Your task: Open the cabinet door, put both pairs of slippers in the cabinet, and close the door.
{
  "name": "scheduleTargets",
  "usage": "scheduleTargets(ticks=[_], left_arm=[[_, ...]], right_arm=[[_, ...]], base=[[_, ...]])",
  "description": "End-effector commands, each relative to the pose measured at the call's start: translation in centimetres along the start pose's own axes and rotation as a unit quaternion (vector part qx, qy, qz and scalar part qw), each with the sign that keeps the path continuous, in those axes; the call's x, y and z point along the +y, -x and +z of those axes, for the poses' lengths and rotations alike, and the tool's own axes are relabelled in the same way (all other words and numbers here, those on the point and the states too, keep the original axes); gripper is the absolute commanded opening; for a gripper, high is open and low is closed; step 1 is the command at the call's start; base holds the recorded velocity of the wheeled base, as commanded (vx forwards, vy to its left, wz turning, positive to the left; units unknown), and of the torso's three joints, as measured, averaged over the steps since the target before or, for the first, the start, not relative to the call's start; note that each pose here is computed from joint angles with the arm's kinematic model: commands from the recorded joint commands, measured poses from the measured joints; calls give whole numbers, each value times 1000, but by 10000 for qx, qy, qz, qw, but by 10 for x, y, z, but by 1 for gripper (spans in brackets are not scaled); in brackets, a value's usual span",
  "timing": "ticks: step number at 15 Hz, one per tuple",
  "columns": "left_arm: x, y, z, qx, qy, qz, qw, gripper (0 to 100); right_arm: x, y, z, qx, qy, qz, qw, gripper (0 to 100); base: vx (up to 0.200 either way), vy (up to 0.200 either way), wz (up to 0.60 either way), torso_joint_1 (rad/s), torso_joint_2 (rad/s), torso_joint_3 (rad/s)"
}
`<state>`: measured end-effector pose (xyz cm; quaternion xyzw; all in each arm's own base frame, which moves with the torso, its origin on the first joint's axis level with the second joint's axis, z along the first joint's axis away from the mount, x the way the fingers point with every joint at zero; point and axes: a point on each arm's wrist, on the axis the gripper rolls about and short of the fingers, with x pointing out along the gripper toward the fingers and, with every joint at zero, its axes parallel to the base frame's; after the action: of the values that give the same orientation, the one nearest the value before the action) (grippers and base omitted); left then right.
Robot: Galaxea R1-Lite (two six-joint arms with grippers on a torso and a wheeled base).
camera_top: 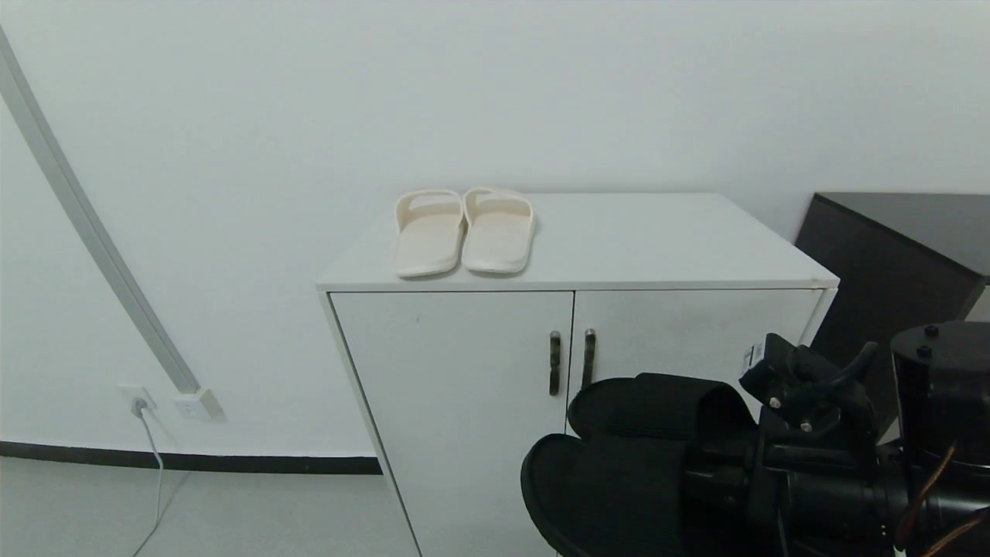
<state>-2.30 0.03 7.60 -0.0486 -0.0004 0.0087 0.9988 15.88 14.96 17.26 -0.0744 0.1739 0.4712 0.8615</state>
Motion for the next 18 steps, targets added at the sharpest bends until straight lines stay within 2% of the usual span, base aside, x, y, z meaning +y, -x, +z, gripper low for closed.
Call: scheduleTargets(ticks=[1, 6, 8, 14, 16, 17, 18], left_arm=[[0, 0, 0, 0, -3, 5, 10000, 100], [0, 0, 0, 4, -18, 36, 10000, 100], [0, 0, 0, 16, -141, -9, 9999, 100], [0, 0, 1, -15, -148, -4, 9999, 100], [0, 0, 2, 25, -187, -24, 9998, 100], [-2, -1, 18, 6, -133, -164, 9998, 100], [-5, 1, 45, -185, 103, -355, 9991, 100]], right_arm=[[1, 0, -2, 31, 1, 15, 10000, 0], [3, -1, -3, 48, 22, 51, 10000, 0], [3, 3, -4, 26, 14, 28, 10000, 0], [4, 2, -10, 143, -3, 80, 9999, 0], [6, -1, -13, 219, -12, 135, 9997, 0], [5, -3, -14, 264, -24, 130, 9996, 0], [5, -3, -15, 286, -40, 124, 9995, 0]], base=[[0, 0, 0, -168, 481, 315], [0, 0, 0, -144, 475, 331], [0, 0, 0, -110, 459, 342], [0, 0, 0, -66, 455, 382], [0, 0, 0, 4, 153, 138], [0, 0, 0, 0, 0, 0], [0, 0, 0, 0, 0, 0]])
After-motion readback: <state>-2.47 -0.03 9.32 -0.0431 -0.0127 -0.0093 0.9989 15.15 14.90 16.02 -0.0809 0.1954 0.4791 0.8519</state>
